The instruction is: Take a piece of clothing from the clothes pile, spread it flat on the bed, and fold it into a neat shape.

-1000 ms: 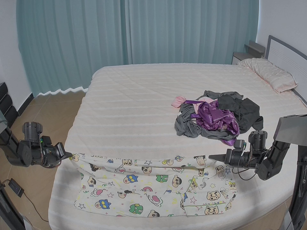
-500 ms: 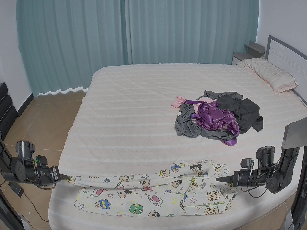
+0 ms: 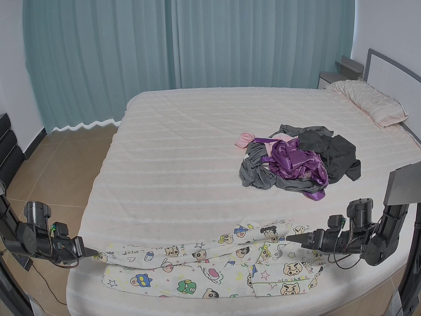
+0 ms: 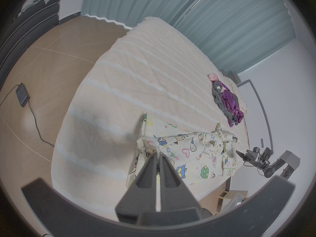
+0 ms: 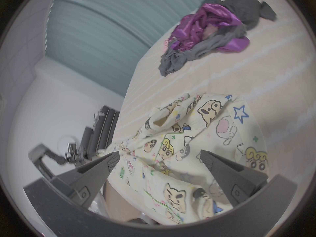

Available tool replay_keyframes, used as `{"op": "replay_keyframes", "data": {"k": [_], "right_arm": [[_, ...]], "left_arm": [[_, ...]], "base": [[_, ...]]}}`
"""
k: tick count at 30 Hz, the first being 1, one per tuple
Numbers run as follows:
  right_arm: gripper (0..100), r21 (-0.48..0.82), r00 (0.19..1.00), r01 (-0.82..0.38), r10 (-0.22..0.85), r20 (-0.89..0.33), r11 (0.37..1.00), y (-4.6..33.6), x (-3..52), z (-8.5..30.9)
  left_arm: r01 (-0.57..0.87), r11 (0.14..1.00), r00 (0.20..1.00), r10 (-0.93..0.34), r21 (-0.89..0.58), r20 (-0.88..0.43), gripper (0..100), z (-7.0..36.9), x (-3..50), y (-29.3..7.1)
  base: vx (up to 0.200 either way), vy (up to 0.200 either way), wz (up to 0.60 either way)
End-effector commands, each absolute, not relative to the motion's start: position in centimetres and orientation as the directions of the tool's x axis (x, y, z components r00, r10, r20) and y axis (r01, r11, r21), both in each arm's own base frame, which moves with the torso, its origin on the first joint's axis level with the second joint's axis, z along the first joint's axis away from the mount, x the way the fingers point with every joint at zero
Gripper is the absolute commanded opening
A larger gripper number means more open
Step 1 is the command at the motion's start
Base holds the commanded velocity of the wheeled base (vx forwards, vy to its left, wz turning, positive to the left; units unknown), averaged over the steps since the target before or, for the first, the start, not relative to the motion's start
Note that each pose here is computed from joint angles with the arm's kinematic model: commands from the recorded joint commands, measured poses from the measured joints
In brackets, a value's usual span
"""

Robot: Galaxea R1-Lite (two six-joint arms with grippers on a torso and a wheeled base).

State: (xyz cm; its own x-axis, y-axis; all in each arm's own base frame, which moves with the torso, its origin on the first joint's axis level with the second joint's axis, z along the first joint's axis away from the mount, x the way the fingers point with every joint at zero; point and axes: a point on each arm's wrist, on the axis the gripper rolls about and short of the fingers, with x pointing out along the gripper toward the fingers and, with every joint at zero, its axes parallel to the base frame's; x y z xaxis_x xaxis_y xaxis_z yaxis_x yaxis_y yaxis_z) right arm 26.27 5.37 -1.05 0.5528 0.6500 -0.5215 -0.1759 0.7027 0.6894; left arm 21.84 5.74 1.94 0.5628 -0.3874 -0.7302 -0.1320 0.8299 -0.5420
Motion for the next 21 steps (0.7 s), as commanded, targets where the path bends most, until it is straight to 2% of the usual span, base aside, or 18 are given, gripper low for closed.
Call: {"op": "replay_keyframes", "data": {"k": [1,6,10,21], "right_arm": [[100,0.757,0.591,-0.093,0.648,-0.481,0.646,8.6,27.9,0.5],[100,0.745,0.583,-0.013,0.611,-0.536,0.667,10.6,29.5,0.8],[100,0.751,0.589,0.076,0.578,-0.564,0.655,11.9,31.2,1.3],[100,0.723,0.570,0.138,0.543,-0.617,0.677,12.0,32.7,1.5]], "left_arm": [[-0.138,0.827,0.558,-0.390,-0.545,-0.733,0,1.8,21.8,5.8],[-0.139,0.827,0.557,-0.390,-0.545,-0.733,0,1.8,21.7,5.7],[-0.139,0.826,0.556,-0.392,-0.547,-0.733,0,1.8,21.7,5.7],[-0.129,0.823,0.560,-0.400,-0.554,-0.726,0,1.9,21.7,5.7]], "base": [[0.000,0.000,0.00],[0.000,0.000,0.00],[0.000,0.000,0.00],[0.000,0.000,0.00]]}}
